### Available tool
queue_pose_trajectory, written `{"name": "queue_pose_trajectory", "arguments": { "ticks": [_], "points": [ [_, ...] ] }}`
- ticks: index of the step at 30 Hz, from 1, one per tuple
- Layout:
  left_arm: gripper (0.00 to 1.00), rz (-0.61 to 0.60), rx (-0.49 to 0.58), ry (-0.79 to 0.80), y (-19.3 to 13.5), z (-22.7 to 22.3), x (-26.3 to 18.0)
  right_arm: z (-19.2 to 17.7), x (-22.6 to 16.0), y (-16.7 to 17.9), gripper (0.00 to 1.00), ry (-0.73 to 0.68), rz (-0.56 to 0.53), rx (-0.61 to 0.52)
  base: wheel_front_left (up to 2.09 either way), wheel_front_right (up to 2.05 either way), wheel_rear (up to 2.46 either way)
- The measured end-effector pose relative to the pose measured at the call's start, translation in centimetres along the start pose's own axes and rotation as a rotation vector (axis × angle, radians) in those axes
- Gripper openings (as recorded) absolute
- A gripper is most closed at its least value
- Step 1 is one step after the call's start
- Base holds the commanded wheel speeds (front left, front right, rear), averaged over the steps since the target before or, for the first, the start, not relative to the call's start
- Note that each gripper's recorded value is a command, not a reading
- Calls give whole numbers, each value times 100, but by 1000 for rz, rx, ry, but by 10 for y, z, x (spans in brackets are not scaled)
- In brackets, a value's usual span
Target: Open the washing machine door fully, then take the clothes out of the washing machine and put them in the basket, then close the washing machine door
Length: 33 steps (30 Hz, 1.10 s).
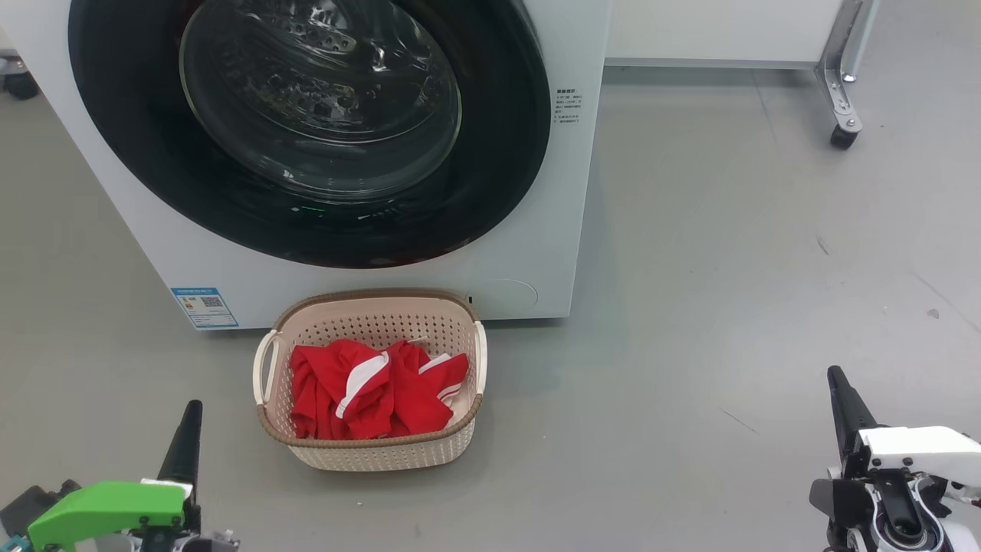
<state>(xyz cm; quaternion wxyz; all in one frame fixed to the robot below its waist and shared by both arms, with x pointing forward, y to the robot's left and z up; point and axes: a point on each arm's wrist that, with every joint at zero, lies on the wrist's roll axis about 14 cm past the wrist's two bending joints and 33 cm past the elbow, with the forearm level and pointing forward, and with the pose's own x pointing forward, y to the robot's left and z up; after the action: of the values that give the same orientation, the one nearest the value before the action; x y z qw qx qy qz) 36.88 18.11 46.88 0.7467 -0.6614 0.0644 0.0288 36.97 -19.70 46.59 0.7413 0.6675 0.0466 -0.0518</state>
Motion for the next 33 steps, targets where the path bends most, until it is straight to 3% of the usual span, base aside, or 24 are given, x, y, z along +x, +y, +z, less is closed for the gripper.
{"name": "queue_pose_trajectory", "arguments": {
  "ticks": [9, 33],
  "points": [
    [0, -31, -120, -15, -6, 6, 4, 8, 2, 8, 0, -14, 33, 116, 0, 0, 0],
    [0, -32, -124, -19, -6, 7, 4, 9, 2, 9, 0, -16, 38, 119, 0, 0, 0]
  ]
}}
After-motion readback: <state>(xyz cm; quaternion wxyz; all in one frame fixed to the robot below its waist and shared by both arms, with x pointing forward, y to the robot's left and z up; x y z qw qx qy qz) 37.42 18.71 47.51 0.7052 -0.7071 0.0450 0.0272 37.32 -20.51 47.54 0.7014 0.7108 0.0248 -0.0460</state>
